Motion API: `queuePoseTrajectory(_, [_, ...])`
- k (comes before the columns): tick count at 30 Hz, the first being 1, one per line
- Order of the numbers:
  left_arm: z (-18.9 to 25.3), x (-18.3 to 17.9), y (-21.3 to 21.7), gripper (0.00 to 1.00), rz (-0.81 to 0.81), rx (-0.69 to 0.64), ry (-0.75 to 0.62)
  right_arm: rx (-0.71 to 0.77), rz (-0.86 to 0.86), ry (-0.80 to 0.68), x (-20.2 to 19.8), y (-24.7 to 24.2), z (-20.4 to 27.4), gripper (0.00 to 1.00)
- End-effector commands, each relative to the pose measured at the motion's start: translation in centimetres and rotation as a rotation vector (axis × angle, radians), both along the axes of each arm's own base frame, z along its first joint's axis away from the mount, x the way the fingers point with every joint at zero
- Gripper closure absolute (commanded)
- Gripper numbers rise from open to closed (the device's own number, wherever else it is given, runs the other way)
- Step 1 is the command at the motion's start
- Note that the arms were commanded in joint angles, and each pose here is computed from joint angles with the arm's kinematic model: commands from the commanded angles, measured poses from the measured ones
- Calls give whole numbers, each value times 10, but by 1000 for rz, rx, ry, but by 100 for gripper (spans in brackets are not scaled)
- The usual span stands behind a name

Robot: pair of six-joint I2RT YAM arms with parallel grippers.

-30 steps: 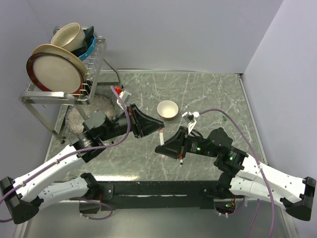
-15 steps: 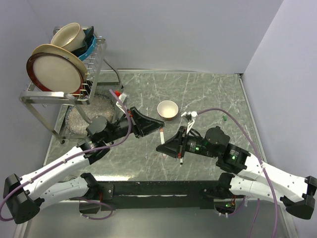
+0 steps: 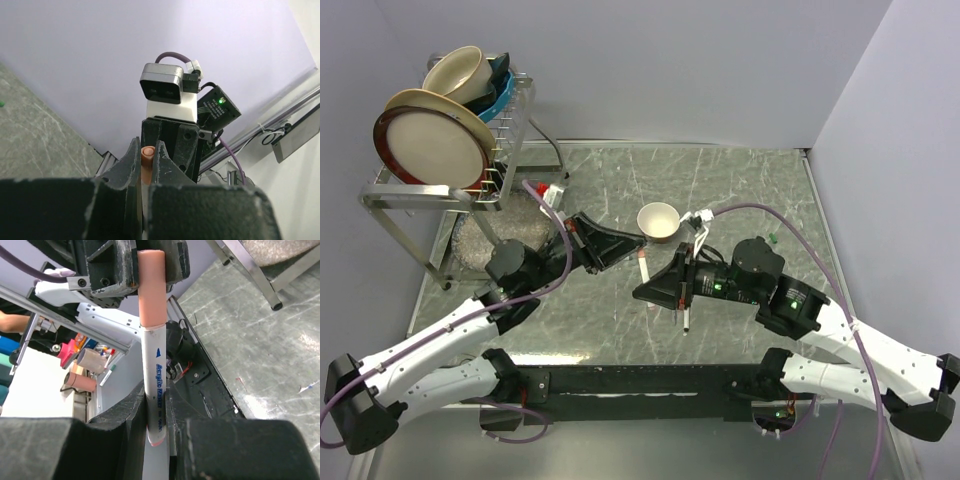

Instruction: Insert the pens into the pen caps

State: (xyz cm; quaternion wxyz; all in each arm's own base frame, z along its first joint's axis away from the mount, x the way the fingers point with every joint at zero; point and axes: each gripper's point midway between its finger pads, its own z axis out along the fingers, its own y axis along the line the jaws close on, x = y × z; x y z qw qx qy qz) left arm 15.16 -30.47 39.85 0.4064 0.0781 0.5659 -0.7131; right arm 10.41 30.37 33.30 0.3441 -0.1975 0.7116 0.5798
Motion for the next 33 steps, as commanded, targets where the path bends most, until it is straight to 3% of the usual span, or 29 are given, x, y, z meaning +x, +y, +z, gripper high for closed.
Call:
queuePoseTrajectory(1, [-69, -50, -17, 99, -235, 209, 88, 245, -220, -168, 44, -19, 98, 100])
queuePoseTrajectory(13, [-91, -61, -24, 99, -303, 320, 109, 170, -257, -260, 70, -30, 109, 100])
queuePoseTrajectory(29, [-96, -87, -29, 99, -369, 197, 201, 278, -239, -253, 83, -23, 118, 100])
queuePoseTrajectory(33, [-107, -96, -43, 99, -332, 275, 211, 267, -291, -229, 97, -23, 114, 100])
